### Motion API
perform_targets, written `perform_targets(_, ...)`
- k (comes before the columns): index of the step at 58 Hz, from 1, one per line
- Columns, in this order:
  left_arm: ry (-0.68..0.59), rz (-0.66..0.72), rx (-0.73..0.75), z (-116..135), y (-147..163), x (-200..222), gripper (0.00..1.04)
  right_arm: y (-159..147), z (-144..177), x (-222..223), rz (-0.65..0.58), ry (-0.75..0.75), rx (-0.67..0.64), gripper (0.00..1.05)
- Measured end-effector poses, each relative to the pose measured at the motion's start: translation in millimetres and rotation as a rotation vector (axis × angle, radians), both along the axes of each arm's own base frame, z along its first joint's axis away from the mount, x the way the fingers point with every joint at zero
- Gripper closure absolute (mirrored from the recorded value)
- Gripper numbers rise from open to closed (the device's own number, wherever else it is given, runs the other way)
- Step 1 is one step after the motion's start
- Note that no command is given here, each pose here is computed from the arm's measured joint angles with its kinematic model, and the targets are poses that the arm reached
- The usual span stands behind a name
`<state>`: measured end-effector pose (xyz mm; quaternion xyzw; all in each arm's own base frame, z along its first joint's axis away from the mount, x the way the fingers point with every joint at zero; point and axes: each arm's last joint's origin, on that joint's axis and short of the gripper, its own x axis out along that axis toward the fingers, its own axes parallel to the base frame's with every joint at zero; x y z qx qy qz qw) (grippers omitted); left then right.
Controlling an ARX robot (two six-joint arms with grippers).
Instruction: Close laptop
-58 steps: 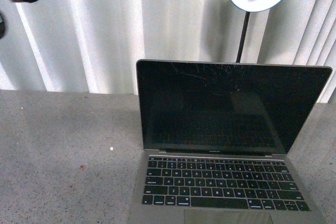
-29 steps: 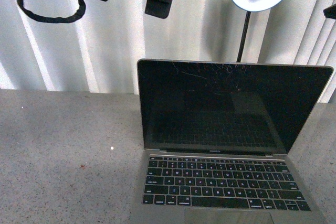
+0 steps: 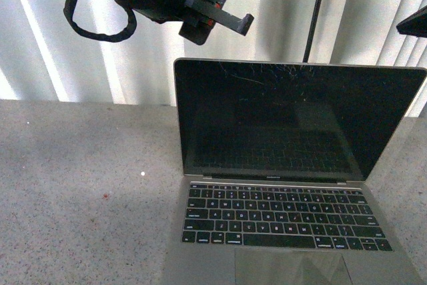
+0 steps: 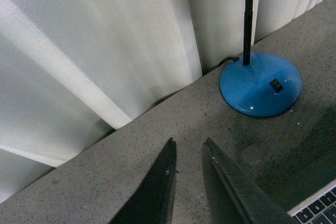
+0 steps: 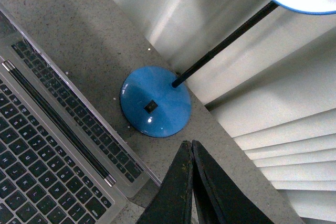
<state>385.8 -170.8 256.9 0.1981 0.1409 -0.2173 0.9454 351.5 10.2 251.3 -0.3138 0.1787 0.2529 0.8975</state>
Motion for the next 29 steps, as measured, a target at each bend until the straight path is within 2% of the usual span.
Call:
perform_targets(5,0.009,0.004,0.010,-2.0,-1.4,0.9,1.02,2.9,-4.8,6.1,0.020,0.015,-0.008,1.02)
perform_targets(20,0.055,-0.009,0.045,-14.6,-10.1,5.9,1.01,13.5,3.9,21.5,0.073,0.010,-0.011,1.02)
perform_targets(29,0.081,-0.037,0.070,-18.5,-12.9,6.5,1.01,18.9,-1.8,27.0,0.094,0.033,-0.017,1.02)
